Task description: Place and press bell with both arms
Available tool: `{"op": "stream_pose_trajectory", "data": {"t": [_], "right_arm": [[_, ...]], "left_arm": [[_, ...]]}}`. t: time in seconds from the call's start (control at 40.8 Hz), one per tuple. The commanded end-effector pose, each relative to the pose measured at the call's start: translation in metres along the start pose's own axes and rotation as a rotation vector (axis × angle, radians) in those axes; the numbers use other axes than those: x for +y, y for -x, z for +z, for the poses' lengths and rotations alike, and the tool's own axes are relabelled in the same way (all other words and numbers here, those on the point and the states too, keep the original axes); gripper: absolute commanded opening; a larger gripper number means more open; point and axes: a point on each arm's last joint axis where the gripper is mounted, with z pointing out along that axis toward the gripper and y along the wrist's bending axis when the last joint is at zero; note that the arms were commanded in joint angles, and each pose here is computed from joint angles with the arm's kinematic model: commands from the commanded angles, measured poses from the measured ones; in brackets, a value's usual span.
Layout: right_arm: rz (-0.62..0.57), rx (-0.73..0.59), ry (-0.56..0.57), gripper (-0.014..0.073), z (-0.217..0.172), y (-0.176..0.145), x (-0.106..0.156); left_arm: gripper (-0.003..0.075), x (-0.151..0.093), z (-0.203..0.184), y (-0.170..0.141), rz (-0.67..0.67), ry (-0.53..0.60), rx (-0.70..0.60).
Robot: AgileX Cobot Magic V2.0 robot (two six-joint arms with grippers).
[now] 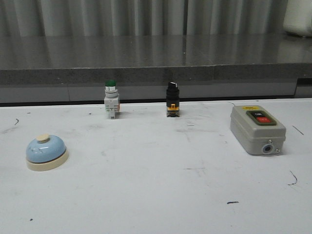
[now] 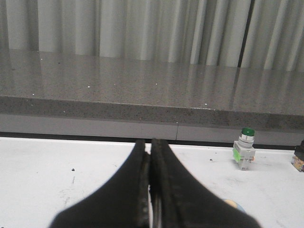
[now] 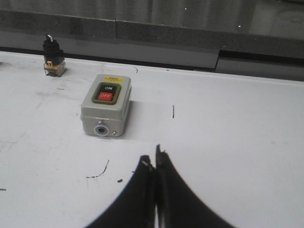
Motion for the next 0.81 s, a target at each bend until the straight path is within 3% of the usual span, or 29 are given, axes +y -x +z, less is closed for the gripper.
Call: {"op": "stream_pose_trajectory", "data": {"t": [0.0, 0.589, 0.687, 0.785], "right_arm": [[-0.021, -0.101, -0.012, -0.0067, -0.002, 0.01, -0.001], [-0.021, -0.101, -0.012, -0.0067, -0.002, 0.01, -0.001], [-0.021, -0.101, -0.012, -0.0067, -0.002, 0.01, -0.001], [-0.021, -0.101, -0.012, -0.0067, -0.002, 0.01, -0.001]], "left_arm": [[-0.002, 0.0, -0.001, 0.001, -0.011, -0.008, -0.085], [-0.002, 0.0, -0.001, 0.002, -0.011, -0.009, -0.099], [-0.002, -0.001, -0.002, 0.008, -0.011, -0.016, -0.157], [-0.0019, -0.002, -0.006, 0.025, -0.017, -0.035, -0.334]]}}
